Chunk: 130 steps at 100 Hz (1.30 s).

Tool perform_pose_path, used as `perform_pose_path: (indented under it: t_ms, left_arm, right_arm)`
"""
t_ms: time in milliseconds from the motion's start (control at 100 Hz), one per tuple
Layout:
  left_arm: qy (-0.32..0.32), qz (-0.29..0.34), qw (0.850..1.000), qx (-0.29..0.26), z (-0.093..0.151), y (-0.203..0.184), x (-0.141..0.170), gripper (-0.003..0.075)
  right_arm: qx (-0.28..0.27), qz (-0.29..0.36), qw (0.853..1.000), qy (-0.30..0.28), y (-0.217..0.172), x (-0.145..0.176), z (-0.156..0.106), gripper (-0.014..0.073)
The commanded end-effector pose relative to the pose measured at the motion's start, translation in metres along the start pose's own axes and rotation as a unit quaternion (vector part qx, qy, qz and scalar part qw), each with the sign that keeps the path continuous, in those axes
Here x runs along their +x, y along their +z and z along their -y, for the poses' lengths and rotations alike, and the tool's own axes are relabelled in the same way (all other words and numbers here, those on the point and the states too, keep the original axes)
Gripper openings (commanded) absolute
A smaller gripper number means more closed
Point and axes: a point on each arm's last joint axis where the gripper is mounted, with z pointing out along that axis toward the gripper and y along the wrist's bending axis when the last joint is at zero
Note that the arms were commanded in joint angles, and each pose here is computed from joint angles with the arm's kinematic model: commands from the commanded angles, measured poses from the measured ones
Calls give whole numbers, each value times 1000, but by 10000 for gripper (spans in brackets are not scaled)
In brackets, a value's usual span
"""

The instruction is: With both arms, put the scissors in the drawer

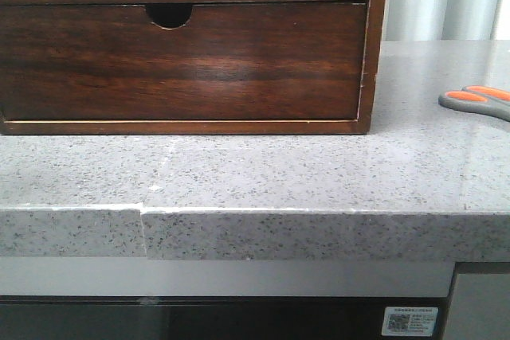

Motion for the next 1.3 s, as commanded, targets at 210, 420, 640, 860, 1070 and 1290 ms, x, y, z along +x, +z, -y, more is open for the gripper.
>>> perform_pose_path:
  t_ms: [210, 420, 640, 860, 1070, 1290]
  left_arm:
    - [115, 60, 985, 113, -5, 50, -28, 378]
    - [137, 51, 973, 177, 13, 83, -37, 378]
    - [161, 17, 964, 212, 30, 113, -42, 377]
    - [175, 9, 959, 222, 34, 130, -40, 304]
    - [178, 13, 958, 223, 34, 130, -41, -8]
    - [176, 31, 958, 223, 33, 128, -46, -18]
  right_arm:
    - [-7, 52, 999, -7, 0, -16, -2, -61]
    - [-7, 52, 999, -7, 0, -16, -2, -61]
    - [-7, 52, 999, -7, 0, -16, -2, -61]
    - [-7, 52, 999, -7, 0, -16, -2, -61]
    - [-7, 51, 999, -7, 0, -15, -2, -61]
    - [-7, 51, 999, -7, 0, -15, -2, -61]
